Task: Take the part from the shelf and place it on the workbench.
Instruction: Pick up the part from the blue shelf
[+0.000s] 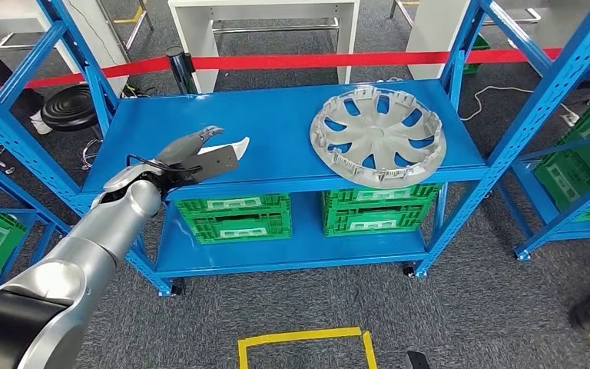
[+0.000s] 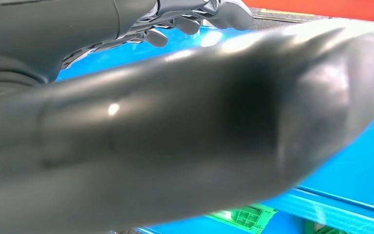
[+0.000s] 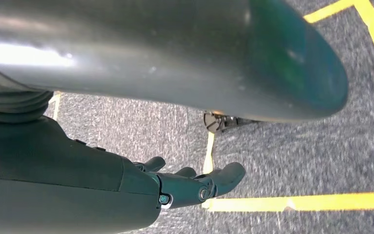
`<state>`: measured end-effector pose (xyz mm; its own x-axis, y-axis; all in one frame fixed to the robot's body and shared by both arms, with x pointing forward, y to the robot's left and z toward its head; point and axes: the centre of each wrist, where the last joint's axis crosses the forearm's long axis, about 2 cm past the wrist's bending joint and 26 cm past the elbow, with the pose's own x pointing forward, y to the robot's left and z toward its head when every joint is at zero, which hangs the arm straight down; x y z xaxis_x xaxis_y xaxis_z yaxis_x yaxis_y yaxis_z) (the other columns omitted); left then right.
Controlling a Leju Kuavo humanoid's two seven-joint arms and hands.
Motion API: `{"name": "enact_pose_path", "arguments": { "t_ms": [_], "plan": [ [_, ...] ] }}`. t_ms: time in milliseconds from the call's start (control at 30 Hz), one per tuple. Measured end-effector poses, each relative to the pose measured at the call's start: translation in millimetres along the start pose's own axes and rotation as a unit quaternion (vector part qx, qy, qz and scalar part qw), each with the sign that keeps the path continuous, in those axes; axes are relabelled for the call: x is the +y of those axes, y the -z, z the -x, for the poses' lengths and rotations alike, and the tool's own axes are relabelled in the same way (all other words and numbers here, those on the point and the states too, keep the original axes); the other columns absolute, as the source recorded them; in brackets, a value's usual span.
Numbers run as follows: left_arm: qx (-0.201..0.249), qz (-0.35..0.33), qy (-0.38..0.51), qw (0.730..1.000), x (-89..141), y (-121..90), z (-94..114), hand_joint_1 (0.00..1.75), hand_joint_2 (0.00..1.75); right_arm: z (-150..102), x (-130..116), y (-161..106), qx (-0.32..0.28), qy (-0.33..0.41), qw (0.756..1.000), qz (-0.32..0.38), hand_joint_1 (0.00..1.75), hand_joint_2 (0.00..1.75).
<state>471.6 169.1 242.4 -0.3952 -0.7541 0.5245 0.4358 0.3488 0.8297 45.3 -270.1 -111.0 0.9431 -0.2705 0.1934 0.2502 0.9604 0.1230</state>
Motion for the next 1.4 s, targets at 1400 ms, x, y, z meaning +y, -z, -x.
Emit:
{"name": "enact_pose_path", "arguments": {
  "t_ms": [1400],
  "plan": [
    [0.024,-0.037,-0.023,0.999,-3.7,1.3,-2.7,0.0,0.0,0.5,-0.3,-0.1,-0.002,0.005,1.0,0.001,0.0,0.0]
  ]
}}
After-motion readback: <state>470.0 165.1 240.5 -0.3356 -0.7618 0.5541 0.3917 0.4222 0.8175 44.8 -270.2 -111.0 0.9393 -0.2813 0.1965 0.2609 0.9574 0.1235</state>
